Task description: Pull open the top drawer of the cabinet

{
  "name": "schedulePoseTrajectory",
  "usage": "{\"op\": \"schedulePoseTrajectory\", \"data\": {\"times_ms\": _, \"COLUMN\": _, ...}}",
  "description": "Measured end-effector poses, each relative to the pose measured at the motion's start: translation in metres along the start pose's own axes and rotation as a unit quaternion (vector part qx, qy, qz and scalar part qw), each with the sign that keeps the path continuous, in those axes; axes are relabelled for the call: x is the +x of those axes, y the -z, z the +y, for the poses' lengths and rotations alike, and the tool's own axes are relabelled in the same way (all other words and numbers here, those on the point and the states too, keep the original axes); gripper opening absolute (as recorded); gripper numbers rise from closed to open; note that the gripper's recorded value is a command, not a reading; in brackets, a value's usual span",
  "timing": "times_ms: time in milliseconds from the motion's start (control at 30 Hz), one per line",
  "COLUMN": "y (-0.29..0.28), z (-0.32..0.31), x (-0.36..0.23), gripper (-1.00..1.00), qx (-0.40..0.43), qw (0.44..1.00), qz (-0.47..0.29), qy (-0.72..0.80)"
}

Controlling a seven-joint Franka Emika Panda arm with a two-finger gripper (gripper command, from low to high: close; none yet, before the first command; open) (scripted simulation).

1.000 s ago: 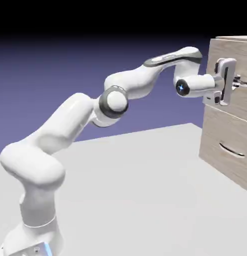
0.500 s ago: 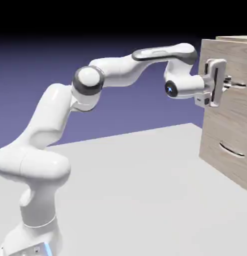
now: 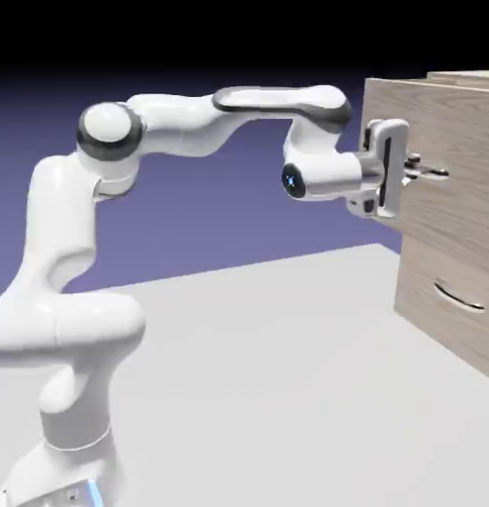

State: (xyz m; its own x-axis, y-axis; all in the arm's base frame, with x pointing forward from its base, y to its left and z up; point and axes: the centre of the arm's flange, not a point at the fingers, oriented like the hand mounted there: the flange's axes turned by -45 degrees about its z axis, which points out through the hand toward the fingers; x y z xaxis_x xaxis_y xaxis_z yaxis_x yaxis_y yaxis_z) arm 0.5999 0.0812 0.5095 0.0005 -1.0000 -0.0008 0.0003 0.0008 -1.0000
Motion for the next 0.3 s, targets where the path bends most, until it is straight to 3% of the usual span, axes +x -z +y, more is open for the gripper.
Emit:
{"op": "schedulePoseTrajectory", "data": {"times_ms": 200, "y": 0.048, "z": 0.0, "x": 0.0, "gripper": -1.0, "qx": 0.0, "qw": 1.0, "qz": 0.0, "qy": 0.0}}
{"op": "schedulePoseTrajectory", "data": {"times_ms": 233, "y": 0.054, "z": 0.0, "x": 0.0, "gripper": 1.0, "qx": 0.0, "qw": 1.0, "qz": 0.0, "qy": 0.0}}
{"op": "schedulePoseTrajectory", "data": {"times_ms": 300, "y": 0.054, "z": 0.0, "x": 0.0, "gripper": 1.0, "qx": 0.0, "qw": 1.0, "qz": 0.0, "qy": 0.001}}
